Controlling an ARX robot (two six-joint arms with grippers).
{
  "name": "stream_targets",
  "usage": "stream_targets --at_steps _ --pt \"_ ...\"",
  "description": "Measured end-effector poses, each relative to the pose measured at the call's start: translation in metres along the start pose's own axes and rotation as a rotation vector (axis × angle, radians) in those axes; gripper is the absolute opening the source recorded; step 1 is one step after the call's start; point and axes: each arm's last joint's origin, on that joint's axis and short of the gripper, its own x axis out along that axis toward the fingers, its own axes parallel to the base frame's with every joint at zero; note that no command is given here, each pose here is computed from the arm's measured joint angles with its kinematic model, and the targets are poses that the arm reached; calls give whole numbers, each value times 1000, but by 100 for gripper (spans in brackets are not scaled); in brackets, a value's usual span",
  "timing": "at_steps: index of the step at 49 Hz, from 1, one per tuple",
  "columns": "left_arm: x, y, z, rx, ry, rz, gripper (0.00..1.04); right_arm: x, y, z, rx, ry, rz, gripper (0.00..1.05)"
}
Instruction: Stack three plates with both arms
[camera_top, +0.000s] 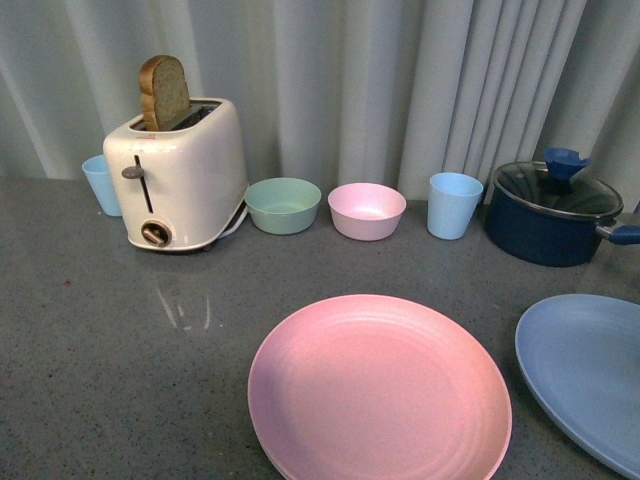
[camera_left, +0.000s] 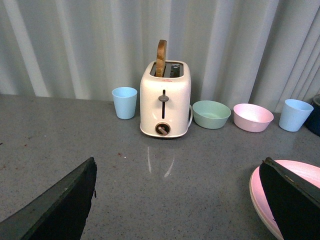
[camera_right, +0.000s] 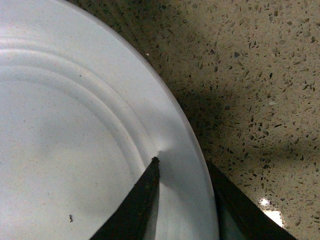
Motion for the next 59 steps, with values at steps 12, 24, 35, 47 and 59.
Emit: stream_targets --at_steps 12,24,35,47,59 --pt "0 0 0 0 0 0 98 -25 -7 -2 92 -58 111 3" --pt "0 0 0 0 0 0 98 -59 -12 -14 95 -101 154 3" --pt "0 0 0 0 0 0 98 -110 -2 -5 42 -214 259 3" --pt "0 0 0 0 0 0 98 -130 44 7 -71 -274 404 3" --pt "0 0 0 0 0 0 98 -89 127 4 -142 -188 588 3"
